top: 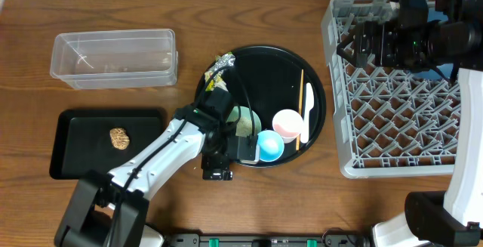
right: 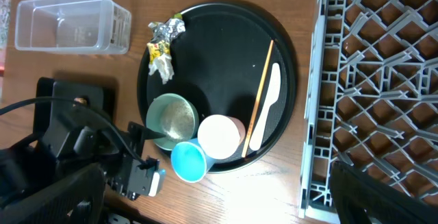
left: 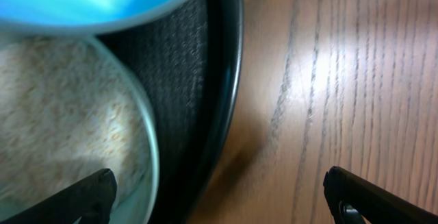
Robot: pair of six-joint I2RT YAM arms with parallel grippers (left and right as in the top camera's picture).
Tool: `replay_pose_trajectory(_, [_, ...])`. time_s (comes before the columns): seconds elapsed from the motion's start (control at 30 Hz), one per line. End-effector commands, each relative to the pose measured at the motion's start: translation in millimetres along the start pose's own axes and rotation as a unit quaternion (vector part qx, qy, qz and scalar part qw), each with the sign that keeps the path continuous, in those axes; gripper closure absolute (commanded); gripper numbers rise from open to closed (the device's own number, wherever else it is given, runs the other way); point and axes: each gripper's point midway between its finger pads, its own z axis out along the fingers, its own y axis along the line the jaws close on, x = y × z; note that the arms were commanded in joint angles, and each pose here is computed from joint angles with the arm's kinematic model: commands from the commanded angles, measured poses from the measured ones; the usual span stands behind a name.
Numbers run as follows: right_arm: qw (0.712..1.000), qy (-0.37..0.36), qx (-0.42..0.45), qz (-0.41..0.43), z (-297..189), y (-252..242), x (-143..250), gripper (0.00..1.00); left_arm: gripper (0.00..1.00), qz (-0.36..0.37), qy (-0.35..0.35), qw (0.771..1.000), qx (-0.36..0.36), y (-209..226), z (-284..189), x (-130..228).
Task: Sort waste into correct bins and load items into the dishwasher rack
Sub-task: 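Grasp the pale green rice bowl rim with the left gripper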
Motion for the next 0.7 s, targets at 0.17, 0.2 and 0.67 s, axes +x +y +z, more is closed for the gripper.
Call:
replay_pose_trajectory(0.17, [1.0,0.0,-0.002,-0.009,0,3,1,0.01,0.02,0.005,-0.029,0.999,0.02,-7,3,-9])
replay_pose_trajectory(0.2, [1.0,0.0,-0.002,-0.009,0,3,1,0.01,0.02,0.004,-0.039,0.999,0.029,-10,3,-12])
replay_pose_trajectory(0.67, [1.0,0.0,-0.002,-0.009,0,3,1,0.01,0.02,0.01,-0.047,0.999,0.013,-2,4,-16])
